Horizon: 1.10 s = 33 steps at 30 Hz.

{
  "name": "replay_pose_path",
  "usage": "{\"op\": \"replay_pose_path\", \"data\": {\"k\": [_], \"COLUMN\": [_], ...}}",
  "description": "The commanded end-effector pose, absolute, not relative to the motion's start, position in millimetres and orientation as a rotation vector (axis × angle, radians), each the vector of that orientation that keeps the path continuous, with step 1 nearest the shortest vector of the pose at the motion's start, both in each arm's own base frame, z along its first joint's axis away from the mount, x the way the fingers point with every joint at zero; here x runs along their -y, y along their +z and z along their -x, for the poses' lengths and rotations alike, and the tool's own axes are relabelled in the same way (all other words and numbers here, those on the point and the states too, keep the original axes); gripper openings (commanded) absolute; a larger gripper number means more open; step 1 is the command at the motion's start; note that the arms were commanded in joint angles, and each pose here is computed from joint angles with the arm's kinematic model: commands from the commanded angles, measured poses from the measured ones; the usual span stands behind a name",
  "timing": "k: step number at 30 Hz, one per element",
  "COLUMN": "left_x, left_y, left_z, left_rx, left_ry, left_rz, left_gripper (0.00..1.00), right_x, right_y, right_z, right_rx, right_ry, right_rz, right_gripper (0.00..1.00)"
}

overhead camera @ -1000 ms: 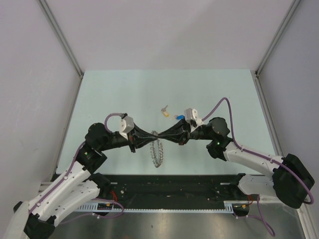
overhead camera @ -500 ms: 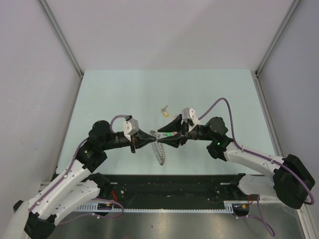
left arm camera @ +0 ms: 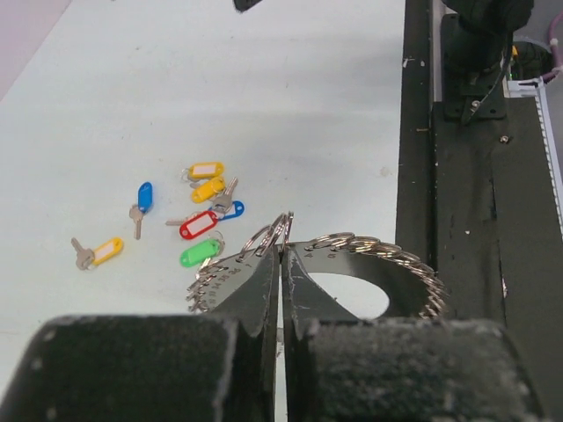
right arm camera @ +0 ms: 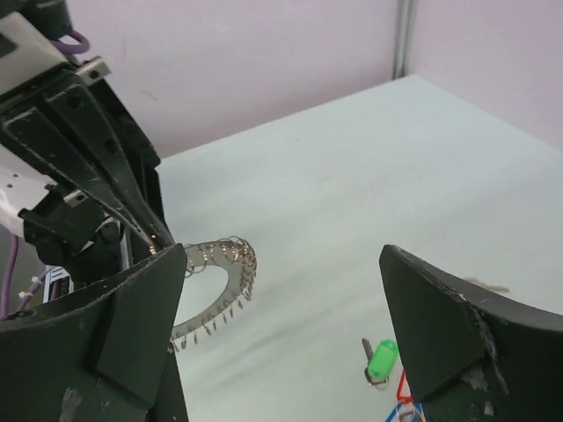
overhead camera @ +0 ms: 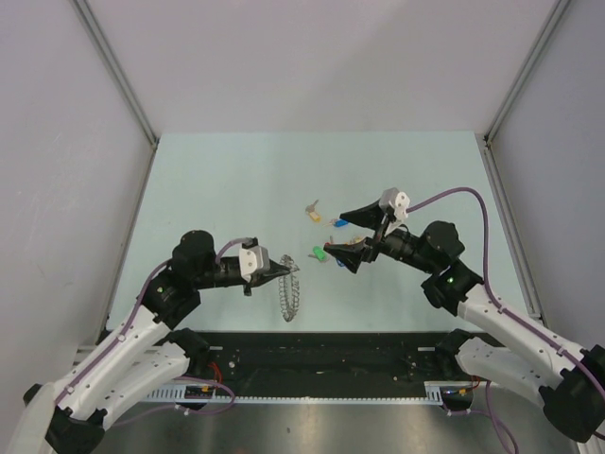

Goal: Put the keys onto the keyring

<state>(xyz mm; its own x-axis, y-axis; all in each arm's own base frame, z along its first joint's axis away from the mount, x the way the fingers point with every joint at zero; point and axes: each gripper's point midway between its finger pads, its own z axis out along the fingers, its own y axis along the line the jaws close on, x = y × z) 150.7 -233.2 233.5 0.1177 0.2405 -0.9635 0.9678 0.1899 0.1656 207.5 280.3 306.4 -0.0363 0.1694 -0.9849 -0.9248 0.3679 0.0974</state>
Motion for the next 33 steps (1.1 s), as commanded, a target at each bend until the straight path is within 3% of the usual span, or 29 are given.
{"op": "replay_pose_path", "data": {"k": [1,8,12,17,26,33], "left_x": [237.3,234.7,225.0,213.4,190.5,186.2], "left_y": [256.4,244.1,234.3,225.2,209.6,200.0], "left_z": [-140.0,-144.9,-160.0,-168.4,-195.7,-206.1], "left_rx": [-1.158,-1.215,-1.365,-1.475,-1.611,-1.658], "left_ry": [-0.813,-0.794,-0.732,-0.670,-0.488,-0.442], "left_rz": [-1.368,-1.359,-1.275,-1.218,-1.087,-1.050], "left_gripper": [0.00,0.00,0.00,0.00,0.00,0.00], "right_x": [-265.9,-263.3,-262.2,-263.7,-270.3,-284.3], "right_y": [287.1,252.8,231.8,188.1,135.2,103.7], "right_z": [-226.3,-249.7,-257.8,-273.1,-290.8,-291.8], "right_rx": [-1.443,-1.593,-1.677,-1.842,-2.063,-2.126], "right_ry": [0.945,0.875,0.823,0.744,0.642,0.676], "right_rz": [0.667,0.584,0.586,0.593,0.584,0.620], "right_gripper": [1.00,1.00,0.99,0.92,0.73,0.50]}}
